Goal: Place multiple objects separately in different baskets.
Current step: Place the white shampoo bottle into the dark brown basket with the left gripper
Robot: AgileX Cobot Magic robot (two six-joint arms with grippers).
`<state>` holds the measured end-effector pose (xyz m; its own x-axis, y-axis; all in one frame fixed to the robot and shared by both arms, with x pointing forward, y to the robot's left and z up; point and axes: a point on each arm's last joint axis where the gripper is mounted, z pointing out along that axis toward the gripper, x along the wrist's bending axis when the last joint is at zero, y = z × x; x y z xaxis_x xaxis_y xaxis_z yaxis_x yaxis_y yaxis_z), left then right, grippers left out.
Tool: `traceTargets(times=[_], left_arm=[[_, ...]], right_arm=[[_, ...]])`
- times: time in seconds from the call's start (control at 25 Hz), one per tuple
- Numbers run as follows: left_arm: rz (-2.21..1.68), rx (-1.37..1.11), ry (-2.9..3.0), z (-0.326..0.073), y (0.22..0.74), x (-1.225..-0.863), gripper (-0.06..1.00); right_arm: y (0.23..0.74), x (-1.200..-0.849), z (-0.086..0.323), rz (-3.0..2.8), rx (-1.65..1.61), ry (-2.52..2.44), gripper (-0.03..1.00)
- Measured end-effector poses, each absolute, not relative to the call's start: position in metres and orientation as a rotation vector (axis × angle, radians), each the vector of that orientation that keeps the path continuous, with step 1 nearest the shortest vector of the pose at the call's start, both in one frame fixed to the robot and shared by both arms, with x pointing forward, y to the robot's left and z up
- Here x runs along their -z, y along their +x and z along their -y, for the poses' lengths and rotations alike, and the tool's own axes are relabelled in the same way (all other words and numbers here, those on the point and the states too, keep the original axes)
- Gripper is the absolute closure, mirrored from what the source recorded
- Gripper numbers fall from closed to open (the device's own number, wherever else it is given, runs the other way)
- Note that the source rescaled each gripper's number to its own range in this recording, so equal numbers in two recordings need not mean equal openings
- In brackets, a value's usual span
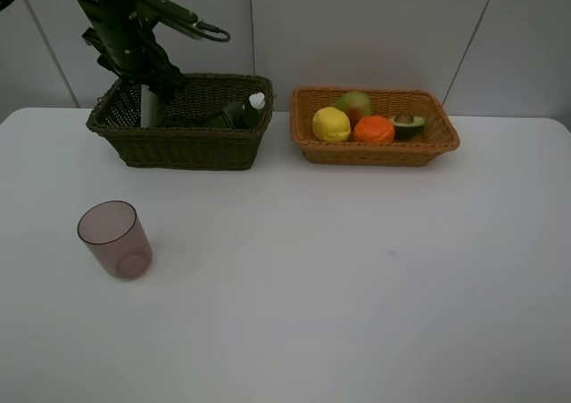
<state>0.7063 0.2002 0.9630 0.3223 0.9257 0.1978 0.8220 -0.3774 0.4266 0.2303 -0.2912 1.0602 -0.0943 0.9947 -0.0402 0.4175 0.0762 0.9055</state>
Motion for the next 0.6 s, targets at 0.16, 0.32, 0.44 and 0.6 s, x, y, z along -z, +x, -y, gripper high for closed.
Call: traceTargets(times=[0.16, 0.32, 0.44, 0.6], left_arm=[[-1.594, -0.586, 2.321, -0.199, 0.705, -0.966, 0.06], [-1.605, -0.573, 2.307, -0.199, 0.701, -0.979, 0.05], [-1.635, -0.52, 2.292, -0.198, 0.696, -0.985, 0.05], [-1.683, -0.416, 2.274, -0.196, 0.689, -0.988, 0.05]], right_arm=[[0.23, -1.06, 0.291, -1.616, -0.988, 1.433, -0.03], [0.23, -1.06, 0.291, -1.616, -0.988, 1.433, -0.03], [0.23, -1.06, 0.291, -1.616, -0.988, 1.433, -0.03], [0.23, -1.06, 0.291, -1.616, -0.988, 1.433, -0.03]])
